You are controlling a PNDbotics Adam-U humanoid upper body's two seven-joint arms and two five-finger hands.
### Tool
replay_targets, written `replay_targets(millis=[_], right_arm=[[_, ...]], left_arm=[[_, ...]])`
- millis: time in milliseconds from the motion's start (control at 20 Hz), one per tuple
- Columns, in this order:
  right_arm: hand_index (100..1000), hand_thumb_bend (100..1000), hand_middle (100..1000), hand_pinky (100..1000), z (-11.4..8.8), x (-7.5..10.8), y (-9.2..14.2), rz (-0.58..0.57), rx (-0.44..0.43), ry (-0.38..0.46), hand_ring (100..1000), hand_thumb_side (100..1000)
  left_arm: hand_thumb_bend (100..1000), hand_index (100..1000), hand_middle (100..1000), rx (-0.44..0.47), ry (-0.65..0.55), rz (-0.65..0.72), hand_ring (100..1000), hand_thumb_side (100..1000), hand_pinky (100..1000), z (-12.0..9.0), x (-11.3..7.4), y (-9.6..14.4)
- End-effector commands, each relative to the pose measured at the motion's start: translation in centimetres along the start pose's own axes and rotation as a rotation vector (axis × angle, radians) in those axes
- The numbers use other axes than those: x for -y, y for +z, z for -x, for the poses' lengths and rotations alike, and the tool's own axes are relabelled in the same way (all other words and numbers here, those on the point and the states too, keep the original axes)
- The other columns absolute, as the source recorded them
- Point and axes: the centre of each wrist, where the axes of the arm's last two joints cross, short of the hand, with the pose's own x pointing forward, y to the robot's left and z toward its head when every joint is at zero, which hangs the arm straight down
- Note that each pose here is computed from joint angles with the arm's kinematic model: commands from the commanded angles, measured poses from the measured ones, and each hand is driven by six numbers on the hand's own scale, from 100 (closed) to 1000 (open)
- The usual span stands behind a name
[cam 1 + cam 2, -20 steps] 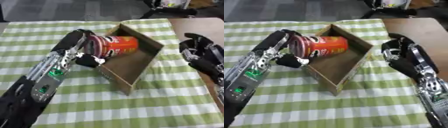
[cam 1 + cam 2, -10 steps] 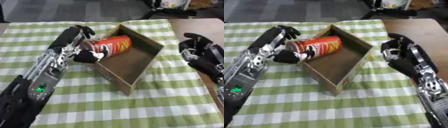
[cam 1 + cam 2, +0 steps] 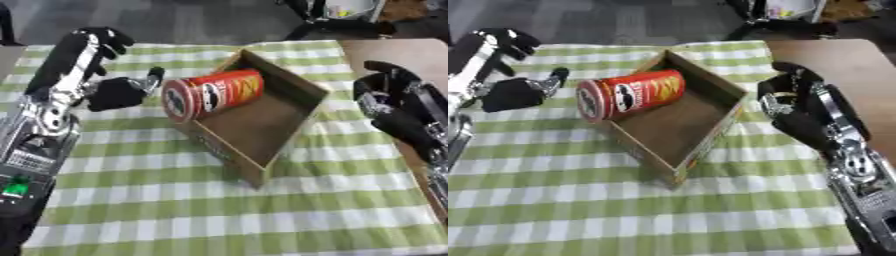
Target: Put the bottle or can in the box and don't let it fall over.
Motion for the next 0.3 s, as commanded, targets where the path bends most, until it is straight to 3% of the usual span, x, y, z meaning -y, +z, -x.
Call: replay_targets(millis=[50, 300], right_arm=[[871, 149, 672, 753, -0.9, 0.8, -0.1, 0.011, 0.032, 0.021, 785, 395], [870, 149, 672, 753, -0.9, 0.9, 0.0, 0.014, 0.030, 0.022, 785, 395]], left_arm=[[375, 789, 699, -0.017, -0.005, -0.048, 765, 387, 647, 1.1, -1.8, 0.7], [373, 788, 700, -0.052, 0.009, -0.061, 767, 385, 647, 2.5, -2.2, 1.5]])
